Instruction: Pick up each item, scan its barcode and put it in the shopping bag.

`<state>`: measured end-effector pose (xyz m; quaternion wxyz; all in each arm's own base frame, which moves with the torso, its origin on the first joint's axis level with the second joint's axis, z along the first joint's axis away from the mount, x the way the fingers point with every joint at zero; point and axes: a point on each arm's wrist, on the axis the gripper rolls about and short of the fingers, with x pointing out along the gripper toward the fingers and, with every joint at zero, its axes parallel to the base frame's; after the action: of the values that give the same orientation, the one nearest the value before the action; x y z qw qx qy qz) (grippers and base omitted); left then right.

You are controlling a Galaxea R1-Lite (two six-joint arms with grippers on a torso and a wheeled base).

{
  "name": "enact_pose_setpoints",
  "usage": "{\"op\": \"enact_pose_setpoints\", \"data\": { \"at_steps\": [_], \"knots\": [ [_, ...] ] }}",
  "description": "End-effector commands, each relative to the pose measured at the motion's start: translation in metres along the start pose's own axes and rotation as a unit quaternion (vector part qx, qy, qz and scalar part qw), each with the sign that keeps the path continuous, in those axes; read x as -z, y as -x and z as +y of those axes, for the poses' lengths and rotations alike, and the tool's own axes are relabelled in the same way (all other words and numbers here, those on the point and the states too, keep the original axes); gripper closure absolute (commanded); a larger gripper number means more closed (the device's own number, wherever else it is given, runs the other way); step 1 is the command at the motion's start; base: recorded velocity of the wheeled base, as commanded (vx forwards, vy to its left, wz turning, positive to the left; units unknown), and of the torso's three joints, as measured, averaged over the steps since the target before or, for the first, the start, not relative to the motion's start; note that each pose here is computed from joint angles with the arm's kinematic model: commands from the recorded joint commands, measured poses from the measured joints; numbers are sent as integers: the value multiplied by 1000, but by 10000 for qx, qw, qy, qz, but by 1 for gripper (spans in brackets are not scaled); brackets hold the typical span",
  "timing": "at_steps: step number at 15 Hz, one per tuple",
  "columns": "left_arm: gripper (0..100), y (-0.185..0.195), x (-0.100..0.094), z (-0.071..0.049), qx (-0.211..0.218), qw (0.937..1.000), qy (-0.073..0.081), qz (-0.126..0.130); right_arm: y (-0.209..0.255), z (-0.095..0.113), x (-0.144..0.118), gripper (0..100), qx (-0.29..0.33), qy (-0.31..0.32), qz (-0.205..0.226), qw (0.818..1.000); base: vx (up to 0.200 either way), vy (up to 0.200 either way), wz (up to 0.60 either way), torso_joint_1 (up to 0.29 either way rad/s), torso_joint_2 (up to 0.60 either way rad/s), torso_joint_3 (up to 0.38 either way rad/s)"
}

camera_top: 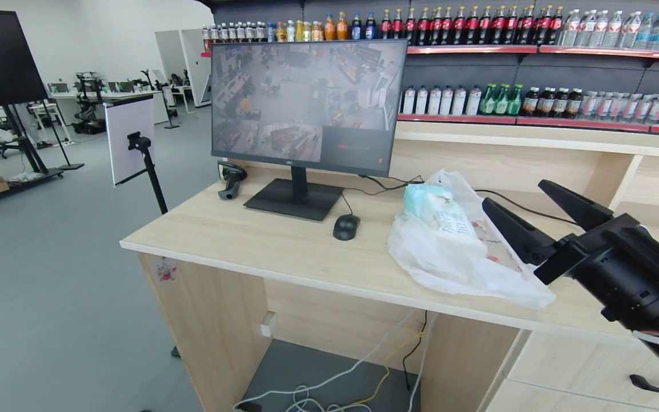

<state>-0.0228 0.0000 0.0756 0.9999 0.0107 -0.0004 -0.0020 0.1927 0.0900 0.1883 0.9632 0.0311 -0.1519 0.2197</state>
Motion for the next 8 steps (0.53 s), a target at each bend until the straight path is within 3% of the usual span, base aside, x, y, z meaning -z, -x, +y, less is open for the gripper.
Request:
{"op": "enact_pose_setpoints", "data": {
  "at_steps": [1, 8],
  "knots": [
    [0, 0, 0, 0, 3, 10000, 0, -3, 3, -2, -4, 0, 41, 1, -77, 10000, 0, 0, -600, 22, 7, -2],
    [0, 0, 0, 0, 3, 10000, -31, -3, 10, -2, -9, 0, 48, -18, -138, 9999, 0, 0, -600, 6, 3, 2]
  ]
}}
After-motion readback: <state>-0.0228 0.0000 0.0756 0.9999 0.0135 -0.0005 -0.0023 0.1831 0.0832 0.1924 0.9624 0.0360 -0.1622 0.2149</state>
